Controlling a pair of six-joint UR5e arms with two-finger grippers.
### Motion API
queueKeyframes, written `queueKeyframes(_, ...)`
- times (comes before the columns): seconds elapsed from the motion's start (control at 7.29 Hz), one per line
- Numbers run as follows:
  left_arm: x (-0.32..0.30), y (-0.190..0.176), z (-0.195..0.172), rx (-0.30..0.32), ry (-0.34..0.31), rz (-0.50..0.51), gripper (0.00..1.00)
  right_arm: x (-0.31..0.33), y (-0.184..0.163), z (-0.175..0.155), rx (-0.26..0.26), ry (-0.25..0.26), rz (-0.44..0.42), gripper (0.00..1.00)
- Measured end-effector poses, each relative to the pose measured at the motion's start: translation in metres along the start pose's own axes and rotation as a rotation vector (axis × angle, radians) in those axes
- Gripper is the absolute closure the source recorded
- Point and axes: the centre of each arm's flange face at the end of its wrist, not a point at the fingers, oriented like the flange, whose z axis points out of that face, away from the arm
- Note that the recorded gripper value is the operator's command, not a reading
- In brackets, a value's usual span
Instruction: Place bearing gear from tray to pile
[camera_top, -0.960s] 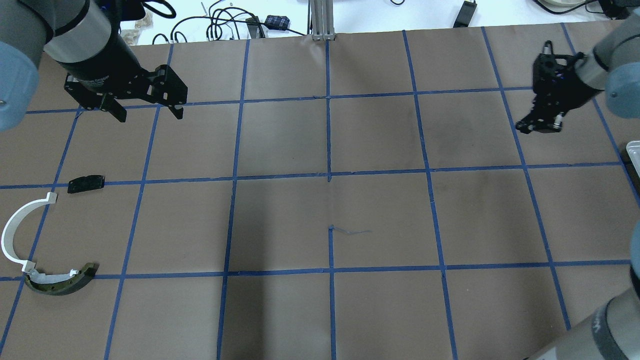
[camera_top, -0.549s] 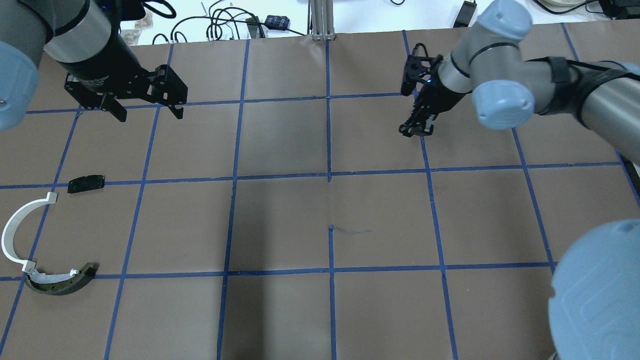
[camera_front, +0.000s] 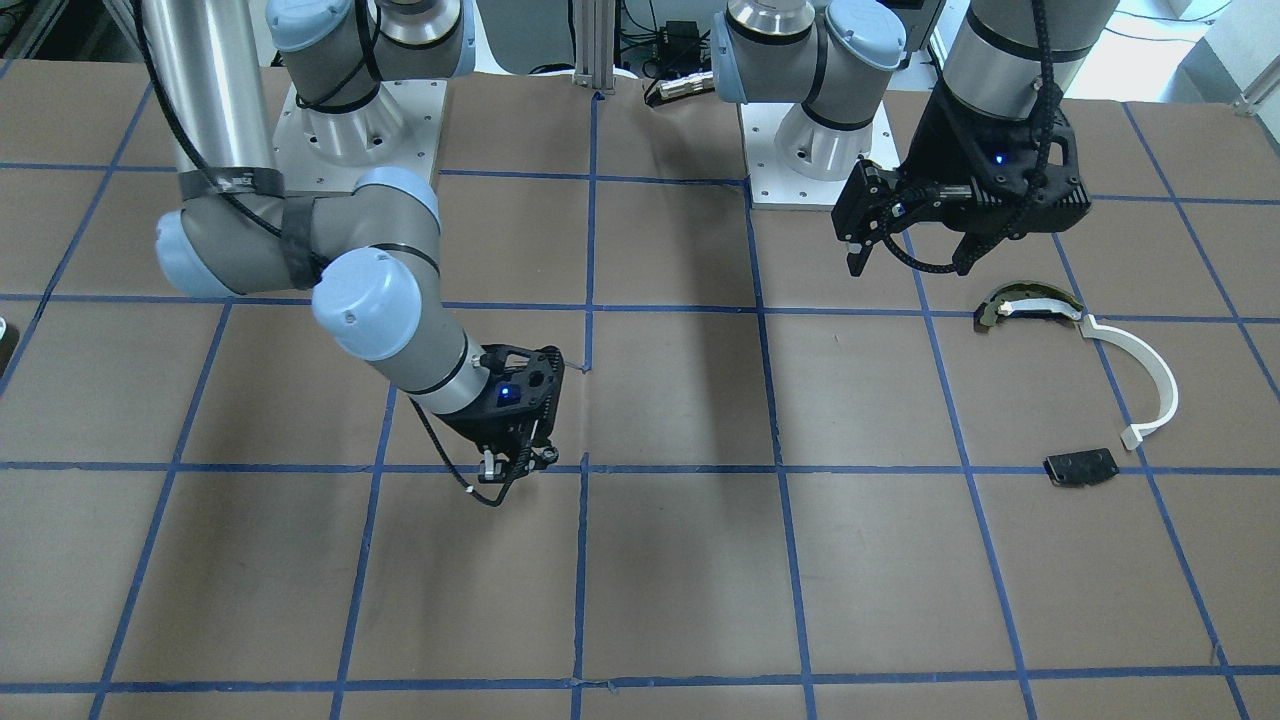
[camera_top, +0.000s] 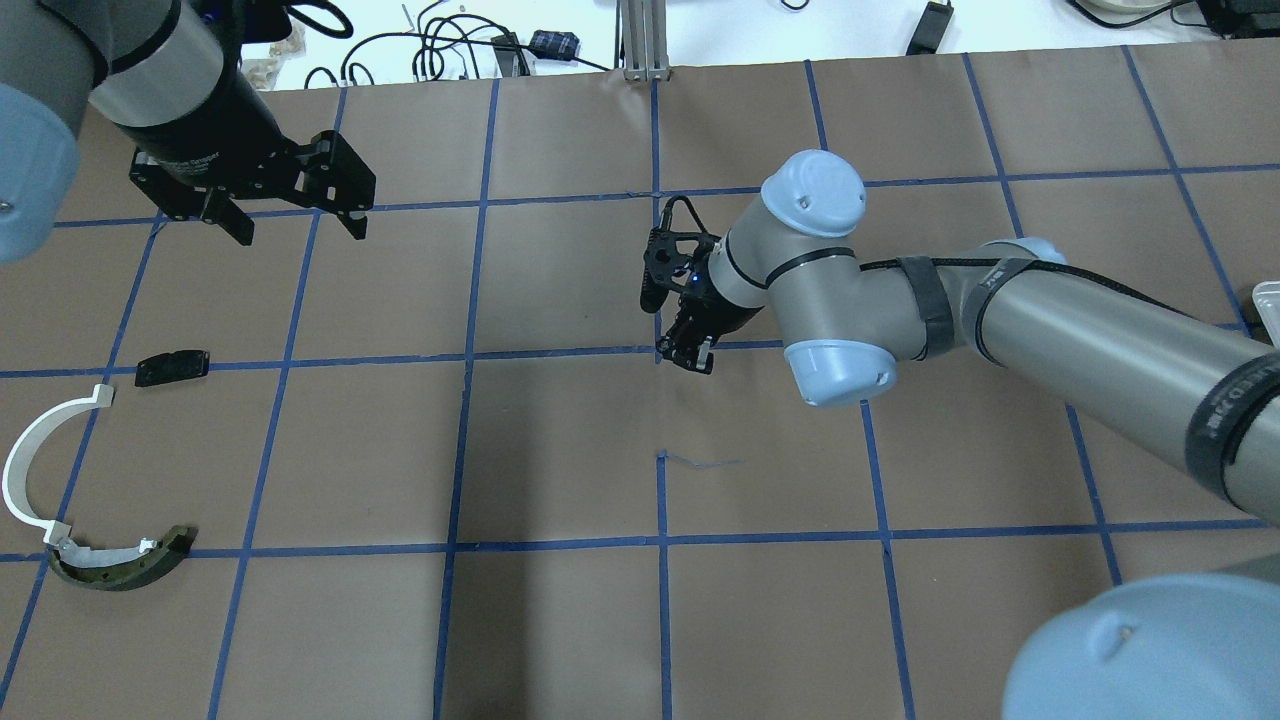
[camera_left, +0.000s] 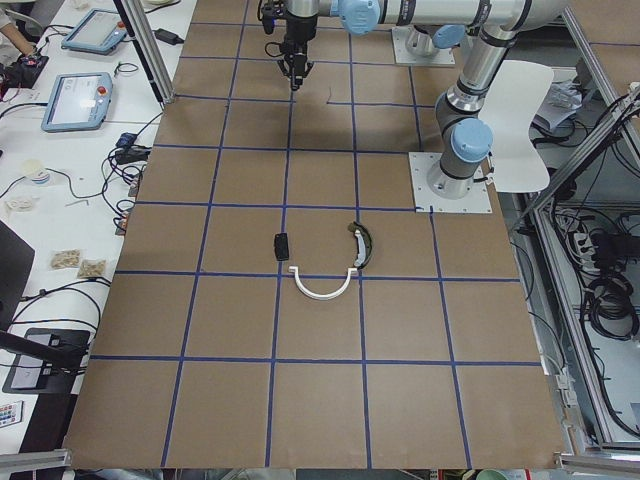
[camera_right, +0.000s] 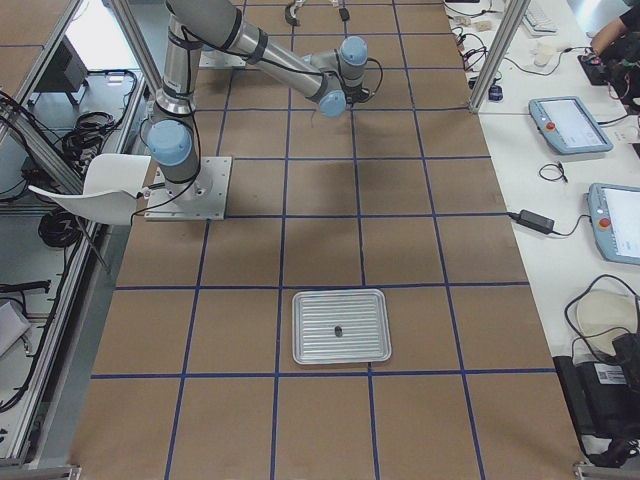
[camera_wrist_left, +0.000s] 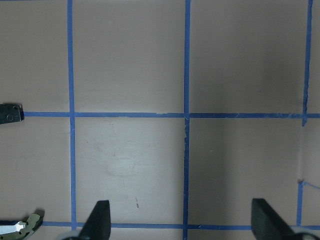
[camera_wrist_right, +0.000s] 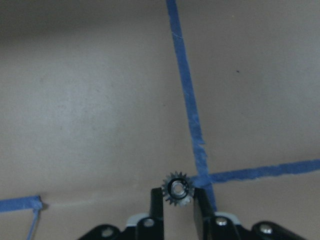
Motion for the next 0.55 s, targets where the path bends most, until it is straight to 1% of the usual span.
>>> queueKeyframes(0.14,0.0,0.0,0.001,-0.001,0.0,0.0,0.0,-0.018,-0.015,0.013,0.0,-0.01,0.006,0.25)
queueKeyframes(0.27,0.001,0.001,0.001,-0.003,0.0,0.002,0.0,-0.031,-0.029,0.021,-0.001,-0.02,0.024,0.07)
queueKeyframes(0.41,0.001,0.001,0.002,-0.004,0.0,0.004,0.0,-0.039,-0.036,0.025,-0.004,-0.028,0.046,0.01)
queueKeyframes(0.55,0.001,0.001,0.002,-0.004,0.001,0.005,0.0,-0.043,-0.04,0.026,-0.007,-0.027,0.075,0.0)
